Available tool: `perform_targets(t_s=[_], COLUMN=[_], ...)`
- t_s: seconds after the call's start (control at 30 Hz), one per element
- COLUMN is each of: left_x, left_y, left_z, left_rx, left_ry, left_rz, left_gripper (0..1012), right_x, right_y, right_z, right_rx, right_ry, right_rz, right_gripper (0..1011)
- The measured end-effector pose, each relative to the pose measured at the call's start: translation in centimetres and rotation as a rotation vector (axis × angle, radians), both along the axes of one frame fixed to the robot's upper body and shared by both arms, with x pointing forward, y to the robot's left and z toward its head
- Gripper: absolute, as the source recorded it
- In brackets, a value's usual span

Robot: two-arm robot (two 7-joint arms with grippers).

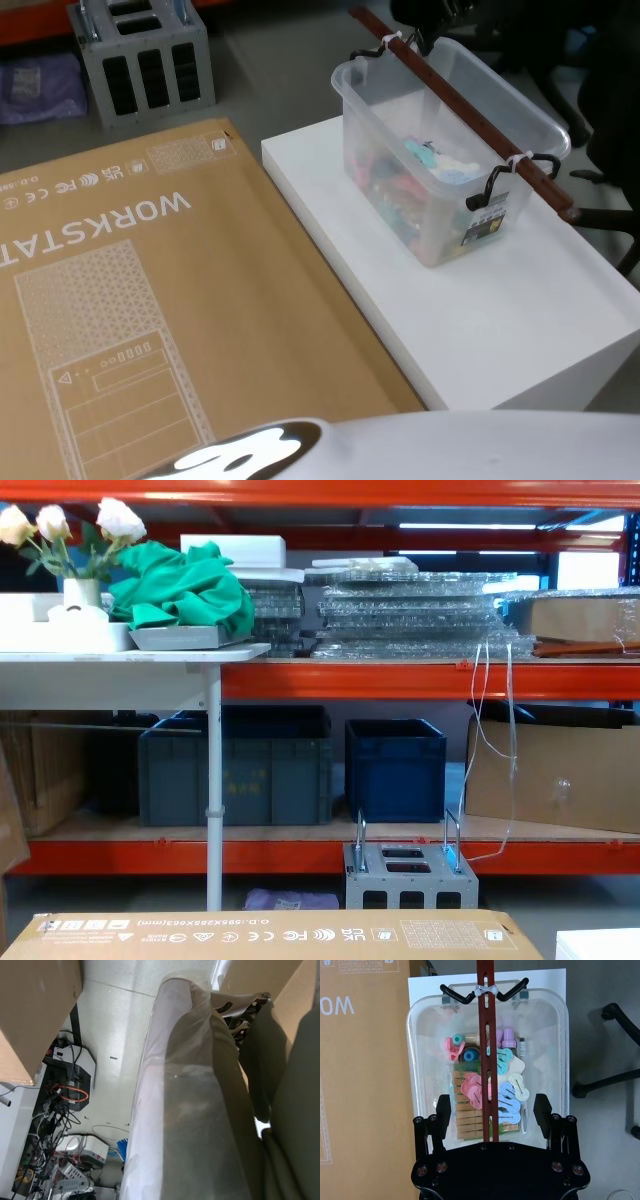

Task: Use one hand to grasp the basket and place it at the designated location.

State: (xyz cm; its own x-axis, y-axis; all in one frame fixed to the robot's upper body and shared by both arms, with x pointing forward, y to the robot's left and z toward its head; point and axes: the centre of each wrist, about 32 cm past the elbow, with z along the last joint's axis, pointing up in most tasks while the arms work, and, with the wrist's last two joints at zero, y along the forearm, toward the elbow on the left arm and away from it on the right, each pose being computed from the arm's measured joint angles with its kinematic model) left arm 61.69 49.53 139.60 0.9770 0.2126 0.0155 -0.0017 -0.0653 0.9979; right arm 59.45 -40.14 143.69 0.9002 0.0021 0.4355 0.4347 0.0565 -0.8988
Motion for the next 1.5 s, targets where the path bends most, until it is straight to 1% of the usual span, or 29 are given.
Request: perform_targets(t_s=[1.5], left_x=[0.00], left_y=[0.00], left_z=[0.00], left_rx=[0.000], left_ry=[0.000], left_rz=[0.000], left_gripper=[0], right_x=[0.00], right_y=[0.00], right_z=[0.00], right_rx=[0.000], right_ry=[0.000], right_rz=[0.000], right_gripper=[1000])
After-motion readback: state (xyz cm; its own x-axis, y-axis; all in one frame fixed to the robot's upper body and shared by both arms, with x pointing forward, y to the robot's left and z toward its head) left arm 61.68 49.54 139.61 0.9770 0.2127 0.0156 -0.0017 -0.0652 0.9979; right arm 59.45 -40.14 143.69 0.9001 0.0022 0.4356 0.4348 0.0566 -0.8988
